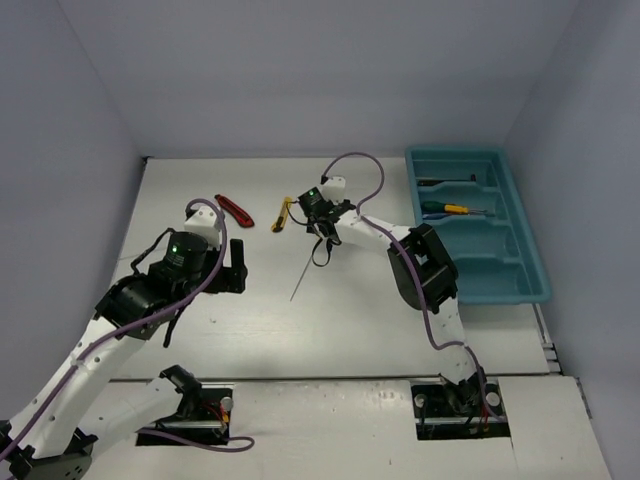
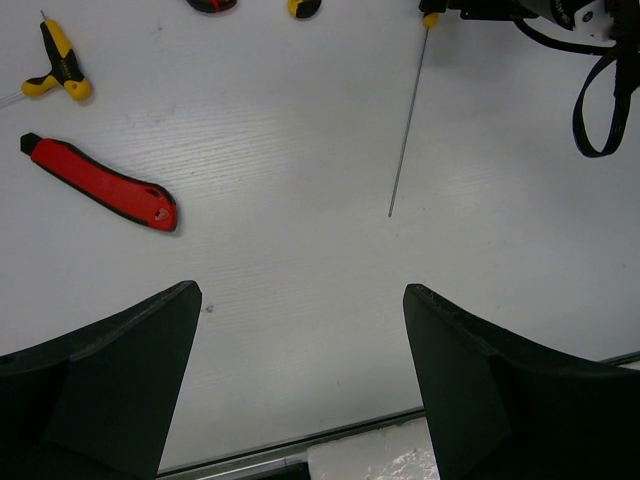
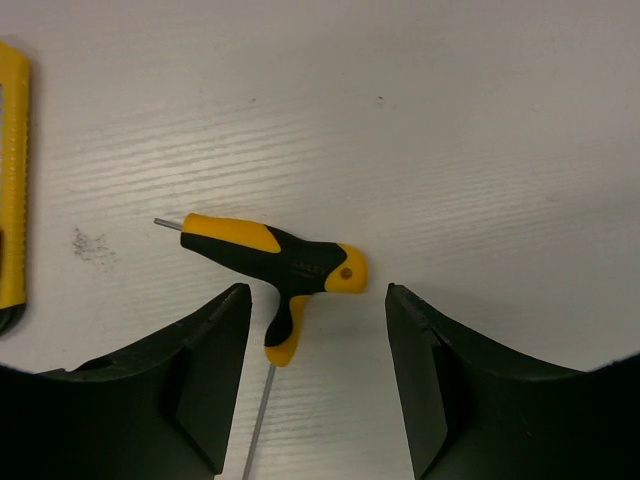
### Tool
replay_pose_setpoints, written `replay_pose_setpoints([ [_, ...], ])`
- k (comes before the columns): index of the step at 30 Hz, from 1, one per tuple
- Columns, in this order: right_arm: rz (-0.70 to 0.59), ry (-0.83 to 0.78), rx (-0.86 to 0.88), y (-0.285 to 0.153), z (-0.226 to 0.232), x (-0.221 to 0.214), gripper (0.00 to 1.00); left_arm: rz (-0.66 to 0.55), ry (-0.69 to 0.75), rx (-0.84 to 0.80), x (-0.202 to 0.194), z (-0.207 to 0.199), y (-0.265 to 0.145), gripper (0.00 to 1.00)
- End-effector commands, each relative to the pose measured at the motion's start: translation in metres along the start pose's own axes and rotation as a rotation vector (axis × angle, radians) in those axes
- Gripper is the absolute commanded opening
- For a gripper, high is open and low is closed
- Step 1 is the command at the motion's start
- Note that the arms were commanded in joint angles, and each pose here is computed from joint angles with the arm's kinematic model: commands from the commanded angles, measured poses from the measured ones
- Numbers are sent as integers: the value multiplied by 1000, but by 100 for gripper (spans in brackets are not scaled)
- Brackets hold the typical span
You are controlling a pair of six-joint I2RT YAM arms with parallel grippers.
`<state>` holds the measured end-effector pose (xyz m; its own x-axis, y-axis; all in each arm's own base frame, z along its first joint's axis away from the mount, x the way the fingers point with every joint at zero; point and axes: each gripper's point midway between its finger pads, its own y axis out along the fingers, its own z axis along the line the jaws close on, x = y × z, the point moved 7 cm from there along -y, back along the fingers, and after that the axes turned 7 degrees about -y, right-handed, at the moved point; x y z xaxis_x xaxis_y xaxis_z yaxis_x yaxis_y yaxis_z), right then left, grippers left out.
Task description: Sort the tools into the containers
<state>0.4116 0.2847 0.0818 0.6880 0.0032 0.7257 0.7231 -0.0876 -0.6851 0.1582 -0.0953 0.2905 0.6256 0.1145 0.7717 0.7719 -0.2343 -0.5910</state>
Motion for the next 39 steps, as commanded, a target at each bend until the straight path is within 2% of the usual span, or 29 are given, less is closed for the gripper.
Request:
replay_pose_setpoints([
  [1, -91, 91, -37, -5, 9, 25, 53, -26, -32, -7, 4, 1, -9, 80],
  [9, -29, 108, -57, -1, 8, 0, 49, -25, -40, 0, 0, 5, -13, 80],
  [12, -8, 103, -43, -1, 10, -7, 45, -19, -46, 1, -2, 5, -11, 80],
  [15, -4, 100, -42, 1, 11, -8, 32, -11, -48, -5, -3, 4, -11, 80],
  [18, -9, 111, -40, -2, 9, -4, 12, -15, -54, -9, -3, 4, -12, 80],
  [20, -34, 129, -35, -11, 6, 8, 4, -18, -55, -10, -3, 4, -13, 80],
  [22, -82, 159, -30, -29, -1, 28, 0, -25, -56, -14, -1, 4, -14, 80],
  [24, -126, 193, -25, -48, -11, 47, 0, -30, -54, -14, 1, 3, -15, 80],
  [27, -214, 283, -36, -85, -41, 81, 0, -39, -44, -8, 6, 2, -15, 80],
  [29, -282, 367, -63, -118, -81, 100, 0, -45, -36, -7, 11, 0, -14, 80],
  [33, -364, 543, -126, -152, -155, 116, 0, -48, -20, -11, 19, -4, -13, 80],
  [36, -386, 667, -257, -154, -231, 104, 0, -46, -13, -18, 24, -8, -9, 80],
  [39, -405, 780, -328, -162, -284, 95, 0, -44, -16, -40, 26, -12, -7, 80],
])
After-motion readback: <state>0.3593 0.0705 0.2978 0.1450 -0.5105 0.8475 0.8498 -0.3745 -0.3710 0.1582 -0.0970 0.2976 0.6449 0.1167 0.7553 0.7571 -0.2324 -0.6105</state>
